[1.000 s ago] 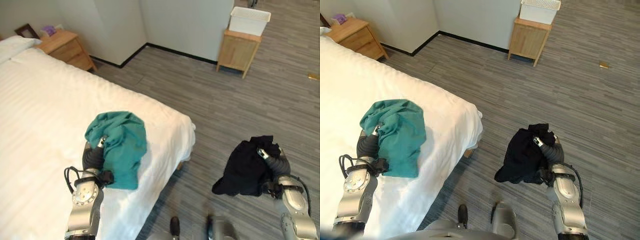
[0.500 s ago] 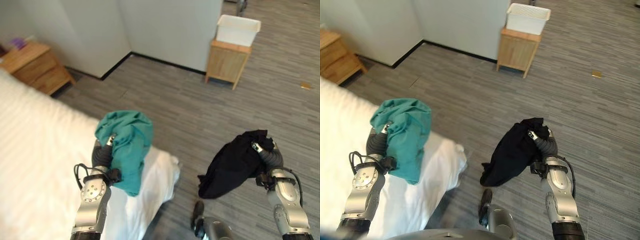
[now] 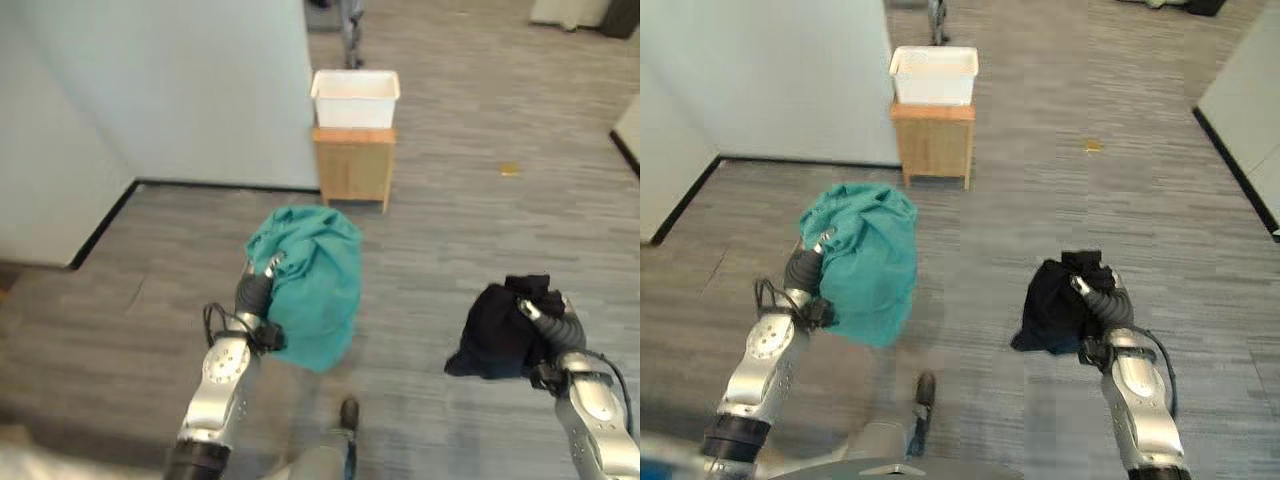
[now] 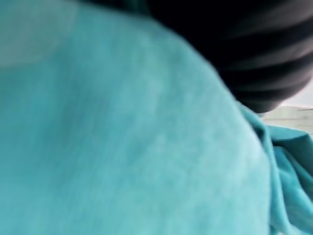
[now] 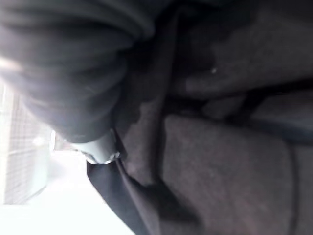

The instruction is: Pick up bed clothes into laundry basket.

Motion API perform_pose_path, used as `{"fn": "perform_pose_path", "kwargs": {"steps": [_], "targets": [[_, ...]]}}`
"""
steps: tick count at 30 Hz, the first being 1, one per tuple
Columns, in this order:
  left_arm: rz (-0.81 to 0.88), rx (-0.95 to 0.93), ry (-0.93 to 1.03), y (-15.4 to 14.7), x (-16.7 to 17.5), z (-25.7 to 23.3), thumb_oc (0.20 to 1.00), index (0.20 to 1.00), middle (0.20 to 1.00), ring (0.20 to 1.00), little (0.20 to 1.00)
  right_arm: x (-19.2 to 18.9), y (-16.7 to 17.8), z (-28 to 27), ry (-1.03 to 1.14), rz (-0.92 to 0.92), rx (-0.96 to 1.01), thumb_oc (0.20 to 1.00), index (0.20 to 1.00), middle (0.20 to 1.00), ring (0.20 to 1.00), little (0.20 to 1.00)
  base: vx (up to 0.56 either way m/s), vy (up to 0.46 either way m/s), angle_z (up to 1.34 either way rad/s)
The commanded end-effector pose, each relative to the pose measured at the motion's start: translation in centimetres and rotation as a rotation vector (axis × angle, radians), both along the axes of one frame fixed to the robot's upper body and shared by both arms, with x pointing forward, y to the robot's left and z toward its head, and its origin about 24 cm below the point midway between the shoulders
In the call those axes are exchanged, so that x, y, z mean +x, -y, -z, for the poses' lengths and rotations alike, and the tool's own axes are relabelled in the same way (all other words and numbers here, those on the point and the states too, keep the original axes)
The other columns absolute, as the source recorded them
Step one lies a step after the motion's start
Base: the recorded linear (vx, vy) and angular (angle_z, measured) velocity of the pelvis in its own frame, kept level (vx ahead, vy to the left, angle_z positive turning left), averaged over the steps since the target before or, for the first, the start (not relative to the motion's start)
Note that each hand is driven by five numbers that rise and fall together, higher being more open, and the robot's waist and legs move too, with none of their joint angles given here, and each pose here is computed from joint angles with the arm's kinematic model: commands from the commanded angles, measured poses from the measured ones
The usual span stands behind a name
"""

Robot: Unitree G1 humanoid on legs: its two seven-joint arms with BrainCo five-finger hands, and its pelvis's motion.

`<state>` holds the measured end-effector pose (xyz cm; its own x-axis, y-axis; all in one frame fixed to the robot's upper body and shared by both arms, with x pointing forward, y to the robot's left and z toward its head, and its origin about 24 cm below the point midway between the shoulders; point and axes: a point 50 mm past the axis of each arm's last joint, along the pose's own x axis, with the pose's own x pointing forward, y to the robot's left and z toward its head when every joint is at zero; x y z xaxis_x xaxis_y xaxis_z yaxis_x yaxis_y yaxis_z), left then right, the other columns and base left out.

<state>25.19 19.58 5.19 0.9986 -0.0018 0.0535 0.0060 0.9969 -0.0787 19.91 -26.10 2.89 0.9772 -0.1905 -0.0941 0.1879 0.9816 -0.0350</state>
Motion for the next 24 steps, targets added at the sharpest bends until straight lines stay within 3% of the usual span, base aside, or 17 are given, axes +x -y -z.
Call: {"fn": "perform_pose_path", "kwargs": {"steps": [1, 5, 11, 20, 24], "targets": [[-0.032, 0.003, 0.22, -1.4, 1.6, -4.9, 0.2, 0.2, 0.2, 0.2, 0.2, 2.6, 0.1, -5.1, 0.236, -0.022, -0.089, 0.2, 0.2, 0.2, 0.2, 0.2, 0.71, 0.197, 0.28], [-0.093, 0.06, 0.176, -3.2, 1.0, -4.0, 0.2, 0.2, 0.2, 0.2, 0.2, 2.4, 0.4, -4.6, 0.199, -0.024, -0.132, 0.2, 0.2, 0.2, 0.2, 0.2, 0.62, 0.213, 0.8], [-0.188, 0.12, 0.13, -5.6, -0.1, -3.5, 0.2, 0.2, 0.2, 0.2, 0.2, 4.3, -2.4, -5.2, 0.246, -0.133, -0.089, 0.2, 0.2, 0.2, 0.2, 0.2, 0.36, 0.225, 0.54], [-0.153, 0.144, 0.107, -5.7, -0.4, -3.1, 0.2, 0.2, 0.2, 0.2, 0.2, 3.6, -1.3, -4.8, 0.235, -0.076, -0.059, 0.2, 0.2, 0.2, 0.2, 0.2, 0.43, -0.131, 1.56], [-0.137, 0.183, 0.104, -5.6, -0.3, -2.9, 0.2, 0.2, 0.2, 0.2, 0.2, 3.8, -1.7, -5.3, 0.252, -0.114, -0.079, 0.2, 0.2, 0.2, 0.2, 0.2, 0.48, -0.29, 0.4]]}}
